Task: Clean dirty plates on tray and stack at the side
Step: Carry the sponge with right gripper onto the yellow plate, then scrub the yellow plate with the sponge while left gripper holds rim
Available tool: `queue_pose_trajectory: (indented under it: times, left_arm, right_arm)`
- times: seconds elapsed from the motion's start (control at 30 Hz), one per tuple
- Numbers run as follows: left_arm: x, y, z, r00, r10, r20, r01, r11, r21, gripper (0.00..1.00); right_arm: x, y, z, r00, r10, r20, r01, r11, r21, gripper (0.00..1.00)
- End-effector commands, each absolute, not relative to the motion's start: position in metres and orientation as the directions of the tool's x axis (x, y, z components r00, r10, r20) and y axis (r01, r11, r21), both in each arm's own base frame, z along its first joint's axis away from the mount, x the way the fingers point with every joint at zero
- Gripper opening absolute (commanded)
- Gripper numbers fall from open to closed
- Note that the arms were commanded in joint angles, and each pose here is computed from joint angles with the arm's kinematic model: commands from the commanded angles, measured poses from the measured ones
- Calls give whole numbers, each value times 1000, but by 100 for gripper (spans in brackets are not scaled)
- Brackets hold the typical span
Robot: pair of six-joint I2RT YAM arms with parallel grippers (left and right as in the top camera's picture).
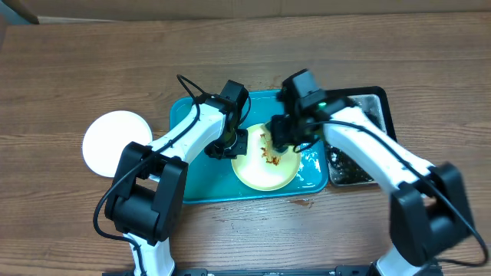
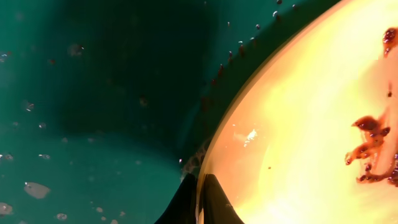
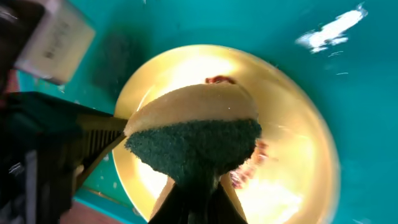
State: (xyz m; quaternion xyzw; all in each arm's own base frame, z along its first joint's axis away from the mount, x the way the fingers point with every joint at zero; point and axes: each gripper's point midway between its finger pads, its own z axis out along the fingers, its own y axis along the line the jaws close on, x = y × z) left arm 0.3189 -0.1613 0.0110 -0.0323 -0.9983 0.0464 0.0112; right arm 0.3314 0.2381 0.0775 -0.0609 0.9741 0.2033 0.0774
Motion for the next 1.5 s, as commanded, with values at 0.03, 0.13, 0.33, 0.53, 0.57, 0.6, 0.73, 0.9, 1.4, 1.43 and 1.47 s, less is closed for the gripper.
queue_pose_trajectory:
  times: [0.03,0.13,0.33,0.53,0.57,0.6,0.73,0.9,1.4,1.43,1.47]
  left_arm:
    - [314,-160,6,-996,85,37,81,992,-99,4]
    - [314,-160,6,-996,85,38,81,992,-98,4]
    - [314,-160,6,-996,85,38,81,992,-98,4]
    - [314,-160,6,-996,85,38,81,992,-98,4]
    - [314,-160,6,-996,85,37,81,992,-99,4]
    - [314,-160,6,-996,85,37,81,992,-99,4]
    - [313,-160,6,-996,84,42,80,992,-97,4]
    - [312,-159,6,-995,84,46,79,992,-95,4]
    - [313,-159,6,-996,73,46,68,993,-95,4]
    - [313,-159,6,-996,73,46,68,993,-95,4]
    - [313,-159,6,-996,73,46,68,993,-95,4]
  right_arm:
    - [333,259,62,-987,-55,-152,-113,907,405,5]
    - [334,270,53,-987,-64,-151,-122,900,419,5]
    - [333,275,31,-994,-34,-107,-76,907,414,5]
    - [337,289,18,-997,-5,-76,-40,882,469,5]
    - [338,289,16,-997,3,-71,-31,883,469,5]
    - [339,289,14,-997,5,-73,-29,883,468,5]
    - [347,262,0,-988,138,-64,106,928,358,4]
    - [348,226,-8,-960,281,-22,266,930,255,4]
    - [308,187,-11,-985,152,75,157,985,68,4]
    - [308,188,-9,-988,136,69,141,987,73,4]
    - [309,189,-3,-991,120,57,124,989,81,4]
